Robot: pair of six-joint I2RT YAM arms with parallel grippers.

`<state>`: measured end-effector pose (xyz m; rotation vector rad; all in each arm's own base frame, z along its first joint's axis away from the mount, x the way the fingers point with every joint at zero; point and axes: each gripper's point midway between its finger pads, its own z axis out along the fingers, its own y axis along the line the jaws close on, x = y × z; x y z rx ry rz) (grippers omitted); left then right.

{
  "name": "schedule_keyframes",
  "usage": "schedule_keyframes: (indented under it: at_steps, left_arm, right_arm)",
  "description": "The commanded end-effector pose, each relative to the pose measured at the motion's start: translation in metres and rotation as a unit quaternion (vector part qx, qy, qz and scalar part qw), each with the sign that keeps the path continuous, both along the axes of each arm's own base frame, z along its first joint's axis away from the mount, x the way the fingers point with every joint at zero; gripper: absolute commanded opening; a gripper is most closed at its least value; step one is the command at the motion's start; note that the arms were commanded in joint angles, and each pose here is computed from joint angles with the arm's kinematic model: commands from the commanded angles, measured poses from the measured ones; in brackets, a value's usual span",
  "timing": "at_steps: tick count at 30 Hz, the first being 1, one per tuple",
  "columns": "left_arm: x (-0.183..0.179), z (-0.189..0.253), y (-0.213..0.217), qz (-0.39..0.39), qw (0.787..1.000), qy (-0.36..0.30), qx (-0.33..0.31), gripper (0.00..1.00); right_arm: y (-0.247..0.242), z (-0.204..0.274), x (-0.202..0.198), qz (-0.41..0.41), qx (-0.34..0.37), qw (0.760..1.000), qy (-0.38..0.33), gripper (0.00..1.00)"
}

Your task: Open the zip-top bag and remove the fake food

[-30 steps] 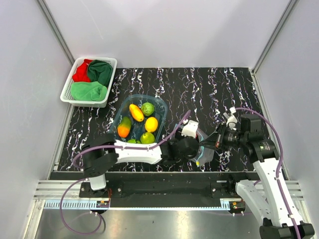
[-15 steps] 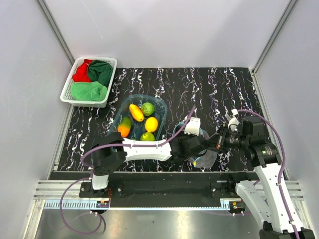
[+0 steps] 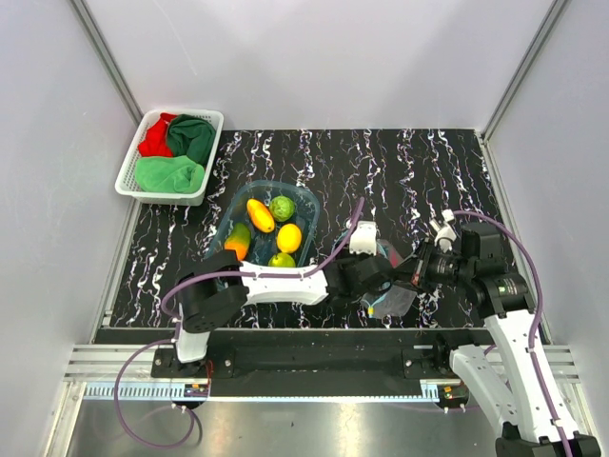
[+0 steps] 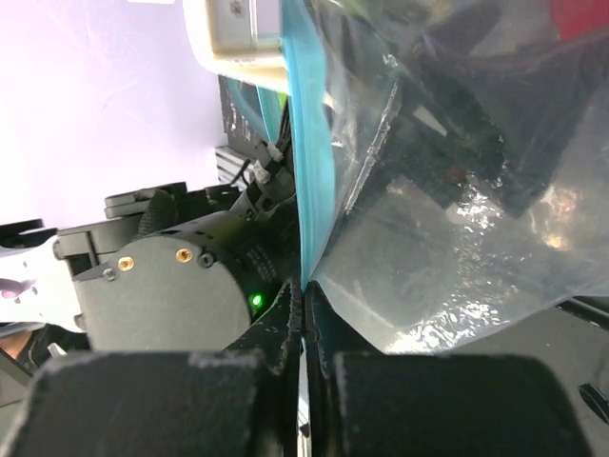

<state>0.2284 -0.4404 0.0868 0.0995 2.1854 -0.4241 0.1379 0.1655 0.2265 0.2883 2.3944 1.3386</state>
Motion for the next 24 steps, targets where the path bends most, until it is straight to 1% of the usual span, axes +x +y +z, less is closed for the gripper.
schedule_keyframes:
  at_steps: [1, 3, 4, 5, 6, 7, 8, 9, 10, 12, 13, 14, 15, 16, 18, 19, 22, 23, 24]
  left_arm:
    - [-0.009, 0.014, 0.003, -0.062, 0.997, -0.039, 0.004, 0.81]
    - [-0.021, 0.016, 0.012, -0.095, 0.994, -0.044, 0.018, 0.78]
    - [-0.027, 0.017, 0.012, -0.110, 0.993, -0.038, 0.015, 0.77]
    - [-0.033, 0.020, 0.020, -0.120, 0.992, -0.035, 0.015, 0.74]
    - [-0.036, 0.022, 0.023, -0.123, 0.992, -0.032, 0.010, 0.68]
    - [-0.040, 0.032, 0.026, -0.130, 0.991, -0.034, -0.002, 0.65]
    - [-0.042, 0.036, 0.025, -0.138, 0.990, -0.039, -0.012, 0.64]
    - [-0.045, 0.032, 0.030, -0.146, 0.988, -0.039, -0.007, 0.61]
    - [-0.047, 0.037, 0.030, -0.155, 0.987, -0.043, -0.014, 0.59]
    - [-0.048, 0.040, 0.030, -0.162, 0.985, -0.053, -0.011, 0.57]
    - [-0.047, 0.040, 0.030, -0.162, 0.985, -0.055, -0.008, 0.58]
    - [-0.046, 0.037, 0.030, -0.162, 0.985, -0.055, 0.001, 0.62]
    - [-0.044, 0.037, 0.029, -0.158, 0.986, -0.057, 0.006, 0.68]
    - [-0.041, 0.035, 0.023, -0.158, 0.986, -0.060, 0.014, 0.81]
    - [-0.035, 0.032, 0.018, -0.152, 0.986, -0.065, 0.034, 0.83]
    - [-0.029, 0.032, 0.009, -0.149, 0.985, -0.072, 0.039, 0.83]
    - [-0.018, 0.019, 0.010, -0.132, 0.984, -0.088, 0.079, 0.83]
    - [-0.013, 0.024, 0.003, -0.128, 0.984, -0.102, 0.064, 0.83]
    - [-0.010, 0.025, 0.002, -0.124, 0.984, -0.112, 0.064, 0.83]
  right_arm:
    - [-0.001, 0.007, 0.004, 0.022, -0.024, 0.999, -0.029, 0.00]
    - [-0.007, 0.002, 0.009, 0.015, -0.053, 0.998, -0.034, 0.00]
    - [-0.010, 0.001, 0.011, 0.017, -0.066, 0.997, -0.037, 0.00]
    - [-0.011, 0.000, 0.013, 0.014, -0.073, 0.996, -0.039, 0.00]
    - [-0.011, 0.000, 0.013, 0.017, -0.075, 0.996, -0.041, 0.00]
    - [-0.011, 0.001, 0.013, 0.022, -0.075, 0.996, -0.042, 0.00]
    - [-0.008, 0.004, 0.011, 0.032, -0.063, 0.997, -0.041, 0.00]
    - [-0.004, 0.006, 0.009, 0.041, -0.052, 0.997, -0.039, 0.00]
    - [-0.001, 0.007, 0.007, 0.047, -0.036, 0.998, -0.030, 0.00]
    - [0.007, 0.015, -0.002, 0.069, 0.001, 0.997, -0.020, 0.00]
    - [0.009, 0.017, -0.006, 0.070, 0.014, 0.997, -0.016, 0.00]
    - [0.011, 0.019, -0.008, 0.074, 0.024, 0.997, -0.014, 0.00]
    - [0.011, 0.018, -0.010, 0.074, 0.024, 0.997, -0.009, 0.00]
    - [0.011, 0.014, -0.011, 0.071, 0.025, 0.997, 0.002, 0.00]
    - [0.012, 0.011, -0.011, 0.073, 0.028, 0.997, 0.009, 0.00]
    - [0.012, 0.011, -0.011, 0.071, 0.029, 0.997, 0.014, 0.00]
    - [0.014, 0.015, -0.009, 0.075, 0.039, 0.996, 0.020, 0.00]
    - [0.015, 0.016, -0.009, 0.076, 0.040, 0.996, 0.023, 0.00]
    - [0.015, 0.015, -0.009, 0.077, 0.039, 0.996, 0.026, 0.00]
